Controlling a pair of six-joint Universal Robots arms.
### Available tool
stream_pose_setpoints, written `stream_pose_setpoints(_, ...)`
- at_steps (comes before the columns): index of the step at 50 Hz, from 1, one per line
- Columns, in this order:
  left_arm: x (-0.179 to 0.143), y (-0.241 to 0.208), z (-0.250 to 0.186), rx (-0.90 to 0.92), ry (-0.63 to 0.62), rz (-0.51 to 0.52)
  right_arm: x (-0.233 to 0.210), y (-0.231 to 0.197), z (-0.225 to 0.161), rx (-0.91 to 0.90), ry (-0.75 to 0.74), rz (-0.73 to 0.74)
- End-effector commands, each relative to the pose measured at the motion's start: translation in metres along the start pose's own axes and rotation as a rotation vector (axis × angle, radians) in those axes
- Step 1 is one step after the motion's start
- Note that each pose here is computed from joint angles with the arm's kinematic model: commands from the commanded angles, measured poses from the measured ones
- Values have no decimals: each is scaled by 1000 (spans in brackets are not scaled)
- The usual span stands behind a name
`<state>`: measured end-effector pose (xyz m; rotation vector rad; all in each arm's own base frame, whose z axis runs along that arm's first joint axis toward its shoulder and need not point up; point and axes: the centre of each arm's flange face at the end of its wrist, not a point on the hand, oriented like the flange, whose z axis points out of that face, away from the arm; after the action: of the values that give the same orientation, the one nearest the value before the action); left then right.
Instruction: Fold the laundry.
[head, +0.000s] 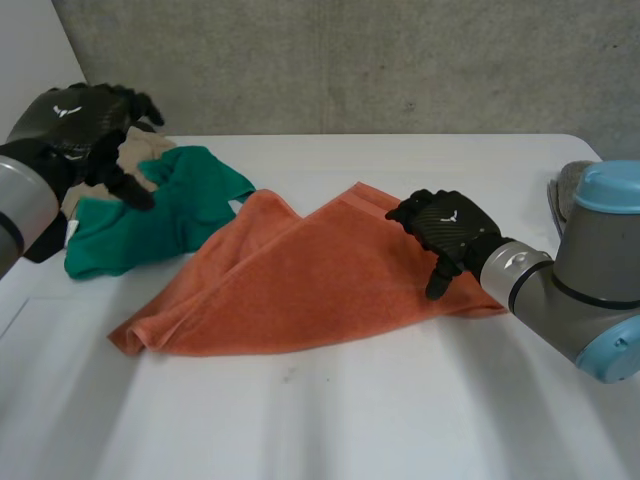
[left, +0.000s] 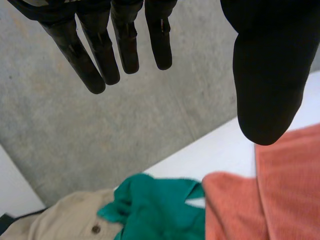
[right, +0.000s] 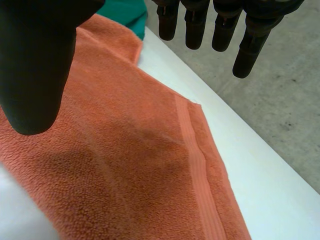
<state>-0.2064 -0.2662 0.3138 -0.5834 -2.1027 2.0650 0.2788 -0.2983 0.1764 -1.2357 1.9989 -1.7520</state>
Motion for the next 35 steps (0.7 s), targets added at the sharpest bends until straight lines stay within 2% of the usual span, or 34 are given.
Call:
stream_pose_setpoints(1,-28,42,0,-207,45,120,6,-6,-2,-8,20,17)
stream_pose_setpoints(8,-52,116,2,-429,194,195,1,-3,-1,-26,3,23)
stream_pose_setpoints(14,-45,155,4,-497,320,224,-5,0,-1,-39,-8,19)
stream_pose_setpoints(24,-49,171,19,-506,297,200,-8,0,-2,-43,-11,17)
stream_pose_setpoints(35,-33,176,21,-518,329,146,-14,-4,-1,-31,-25,2)
